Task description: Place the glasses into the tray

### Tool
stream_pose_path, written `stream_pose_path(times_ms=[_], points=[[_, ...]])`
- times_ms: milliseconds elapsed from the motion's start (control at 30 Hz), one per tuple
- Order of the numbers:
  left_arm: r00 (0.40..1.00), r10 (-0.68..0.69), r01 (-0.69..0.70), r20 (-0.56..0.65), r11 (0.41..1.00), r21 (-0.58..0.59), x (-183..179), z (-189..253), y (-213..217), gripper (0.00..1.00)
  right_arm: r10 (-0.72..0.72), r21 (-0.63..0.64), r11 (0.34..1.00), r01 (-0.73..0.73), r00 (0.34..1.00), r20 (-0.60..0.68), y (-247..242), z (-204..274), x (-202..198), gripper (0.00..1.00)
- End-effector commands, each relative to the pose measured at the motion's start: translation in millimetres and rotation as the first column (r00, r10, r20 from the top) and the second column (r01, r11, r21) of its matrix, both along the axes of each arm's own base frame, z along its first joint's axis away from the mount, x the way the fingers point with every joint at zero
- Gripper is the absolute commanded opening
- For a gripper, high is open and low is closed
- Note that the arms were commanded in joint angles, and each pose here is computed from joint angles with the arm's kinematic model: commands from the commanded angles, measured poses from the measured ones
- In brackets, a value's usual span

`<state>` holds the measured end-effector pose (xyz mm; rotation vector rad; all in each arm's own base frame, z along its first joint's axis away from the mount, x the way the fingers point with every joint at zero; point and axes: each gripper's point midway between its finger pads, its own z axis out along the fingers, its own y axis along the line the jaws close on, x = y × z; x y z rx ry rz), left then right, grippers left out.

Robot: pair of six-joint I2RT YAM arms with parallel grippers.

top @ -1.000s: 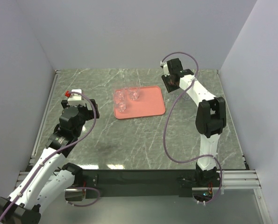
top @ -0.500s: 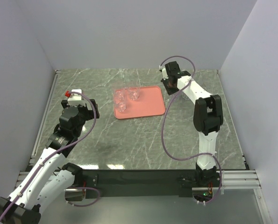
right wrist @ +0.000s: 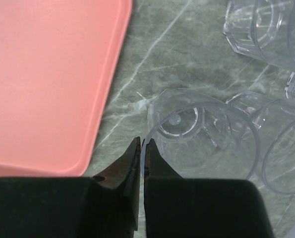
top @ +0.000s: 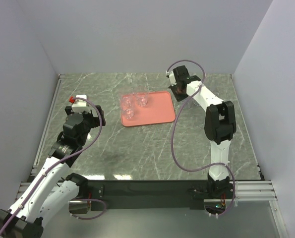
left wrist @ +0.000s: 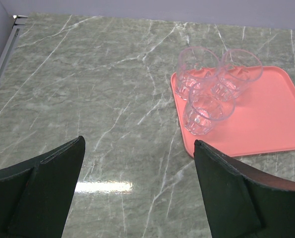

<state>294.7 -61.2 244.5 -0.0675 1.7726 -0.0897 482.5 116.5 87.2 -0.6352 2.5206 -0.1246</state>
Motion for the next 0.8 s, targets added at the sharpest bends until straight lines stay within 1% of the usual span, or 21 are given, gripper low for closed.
stream_pose_path(times_ms=[0,100,233,333,367,433,467,567,600,767], points=[[0.999,-0.015,0.016,0.050,1.000,-0.014,0.9,12.6,-2.0,0.97,0.080,-0.010,0.997,-0.080,0.989,0.121,17.2,54.8,-0.7,0.00],[0.999,-0.017,0.018,0.050,1.000,-0.014,0.9,12.6,-2.2,0.97,0.117,-0.016,0.993,-0.116,0.982,0.148,31.0,66.9,-2.9,0.00],[0.999,-0.015,0.016,0.051,1.000,-0.014,0.7,13.1,-1.9,0.97,0.159,-0.003,0.987,-0.160,0.976,0.150,49.1,73.0,-3.8,0.00],[0.999,-0.016,0.016,0.051,1.000,-0.013,0.8,12.7,-1.8,0.97,0.186,0.015,0.982,-0.190,0.972,0.140,65.4,71.7,-3.5,0.00],[0.999,-0.014,0.015,0.049,1.000,-0.012,0.6,11.6,-1.5,0.97,0.201,0.036,0.977,-0.208,0.968,0.151,74.1,77.7,-1.2,0.00],[0.999,-0.014,0.015,0.051,1.000,-0.013,1.1,12.6,-1.7,0.97,0.219,0.057,0.972,-0.227,0.968,0.122,83.0,69.8,-0.7,0.00],[0.999,-0.011,0.012,0.049,1.000,-0.011,1.3,11.9,-1.0,0.97,0.240,0.089,0.964,-0.251,0.964,0.114,92.8,69.3,1.2,0.00],[0.999,-0.013,0.013,0.044,1.000,-0.008,1.7,9.9,-1.6,0.97,0.266,0.136,0.950,-0.280,0.957,0.117,107.5,73.4,6.0,0.00],[0.999,-0.013,0.014,0.043,1.000,-0.006,2.1,9.8,-1.7,0.97,0.279,0.152,0.945,-0.290,0.956,0.091,113.4,63.6,5.0,0.00],[0.999,-0.013,0.014,0.039,1.000,-0.005,2.7,8.5,-1.9,0.97,0.302,0.190,0.931,-0.311,0.950,0.073,130.5,51.4,10.5,0.00]])
